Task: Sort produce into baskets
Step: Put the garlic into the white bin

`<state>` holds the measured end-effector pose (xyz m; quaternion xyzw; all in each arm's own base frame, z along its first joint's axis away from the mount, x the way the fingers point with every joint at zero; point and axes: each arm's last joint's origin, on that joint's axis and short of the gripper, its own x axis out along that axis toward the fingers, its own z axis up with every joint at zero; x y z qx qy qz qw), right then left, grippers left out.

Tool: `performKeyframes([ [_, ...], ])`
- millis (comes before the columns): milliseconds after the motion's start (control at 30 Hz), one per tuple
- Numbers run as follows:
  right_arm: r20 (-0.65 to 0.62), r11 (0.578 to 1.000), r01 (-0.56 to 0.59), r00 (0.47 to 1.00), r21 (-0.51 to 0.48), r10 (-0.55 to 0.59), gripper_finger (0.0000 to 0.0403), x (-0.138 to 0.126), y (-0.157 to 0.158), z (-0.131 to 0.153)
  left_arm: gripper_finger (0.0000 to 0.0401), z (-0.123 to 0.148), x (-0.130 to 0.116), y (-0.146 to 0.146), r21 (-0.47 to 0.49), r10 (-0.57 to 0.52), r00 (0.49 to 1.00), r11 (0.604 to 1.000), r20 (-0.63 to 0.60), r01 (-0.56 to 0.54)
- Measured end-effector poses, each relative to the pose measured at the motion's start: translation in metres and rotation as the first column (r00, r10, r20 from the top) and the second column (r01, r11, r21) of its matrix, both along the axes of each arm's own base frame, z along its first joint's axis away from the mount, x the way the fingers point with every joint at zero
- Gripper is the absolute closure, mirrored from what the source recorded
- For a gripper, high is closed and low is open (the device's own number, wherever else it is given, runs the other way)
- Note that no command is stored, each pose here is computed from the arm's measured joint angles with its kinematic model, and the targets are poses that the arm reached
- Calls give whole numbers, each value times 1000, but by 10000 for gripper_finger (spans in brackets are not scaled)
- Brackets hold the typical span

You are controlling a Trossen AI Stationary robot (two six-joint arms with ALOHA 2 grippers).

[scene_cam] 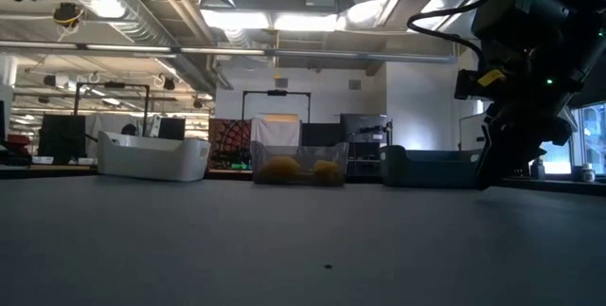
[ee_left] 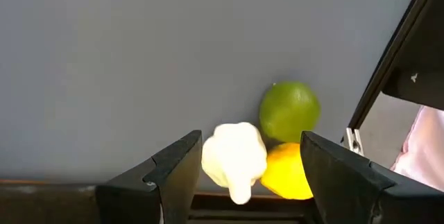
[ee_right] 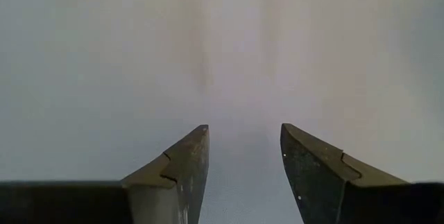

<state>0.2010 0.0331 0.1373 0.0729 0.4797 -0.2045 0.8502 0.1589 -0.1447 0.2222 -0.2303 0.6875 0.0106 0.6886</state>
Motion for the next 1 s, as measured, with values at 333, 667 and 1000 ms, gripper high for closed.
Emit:
performKeyframes([
  [333,-1,1000,-3,1000,-2,3,224,0,0,0,164,0,-19,-17,6,-5,999,1000,-45,5],
  [667,-7,1000,-21,1000,-11,21,224,0,0,0,164,-7,-32,-33,30,-24,996,999,-82,27],
  [1000,-9,1000,-25,1000,-13,24,224,0,0,0,167,-21,-31,-40,95,-53,993,993,-106,63],
])
